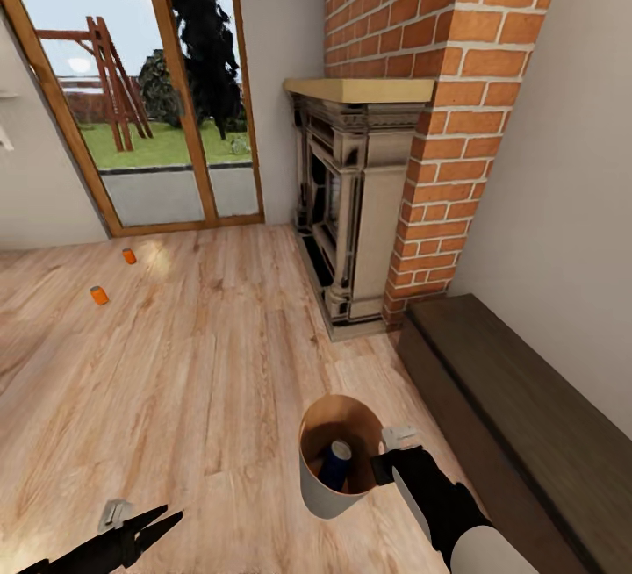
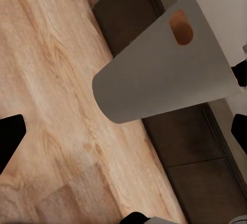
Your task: Put the three can of soda from the living room inside the tash can in the kitchen.
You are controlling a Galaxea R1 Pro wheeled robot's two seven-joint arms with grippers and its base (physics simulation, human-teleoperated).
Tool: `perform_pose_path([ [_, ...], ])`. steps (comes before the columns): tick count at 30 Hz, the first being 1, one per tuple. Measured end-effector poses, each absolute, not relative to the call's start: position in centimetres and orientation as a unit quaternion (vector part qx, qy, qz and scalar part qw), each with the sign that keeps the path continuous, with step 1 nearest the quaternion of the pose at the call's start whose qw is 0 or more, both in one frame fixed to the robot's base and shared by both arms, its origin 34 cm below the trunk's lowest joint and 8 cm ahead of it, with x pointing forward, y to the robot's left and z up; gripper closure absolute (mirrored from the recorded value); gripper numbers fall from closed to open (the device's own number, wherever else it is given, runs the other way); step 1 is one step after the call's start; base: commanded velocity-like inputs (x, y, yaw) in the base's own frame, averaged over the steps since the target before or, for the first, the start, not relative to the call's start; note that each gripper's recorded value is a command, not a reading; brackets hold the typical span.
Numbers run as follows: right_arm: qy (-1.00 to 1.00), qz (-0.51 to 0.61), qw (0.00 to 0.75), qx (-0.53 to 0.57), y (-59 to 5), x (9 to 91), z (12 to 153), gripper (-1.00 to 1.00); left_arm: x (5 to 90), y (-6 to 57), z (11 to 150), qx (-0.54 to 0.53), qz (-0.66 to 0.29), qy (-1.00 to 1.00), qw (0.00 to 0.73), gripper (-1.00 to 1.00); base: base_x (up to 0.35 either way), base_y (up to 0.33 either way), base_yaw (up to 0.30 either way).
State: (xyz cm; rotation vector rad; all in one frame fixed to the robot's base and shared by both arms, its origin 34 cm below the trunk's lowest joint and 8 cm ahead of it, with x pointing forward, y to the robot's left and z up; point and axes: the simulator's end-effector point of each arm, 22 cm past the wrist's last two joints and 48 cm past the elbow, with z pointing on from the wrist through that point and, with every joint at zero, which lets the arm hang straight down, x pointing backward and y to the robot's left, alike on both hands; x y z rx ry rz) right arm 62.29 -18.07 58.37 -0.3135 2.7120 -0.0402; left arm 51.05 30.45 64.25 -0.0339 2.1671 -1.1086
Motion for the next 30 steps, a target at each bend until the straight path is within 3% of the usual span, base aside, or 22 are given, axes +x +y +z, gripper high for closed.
perform_pose_path([
  [30,0.972,-0.015,0.204,-0.113,-18.07,62.27,58.35,1.00,51.04,30.44,64.25,-0.013,-0.427,0.835,0.346,-1.00,0.000,0.000,0.257],
])
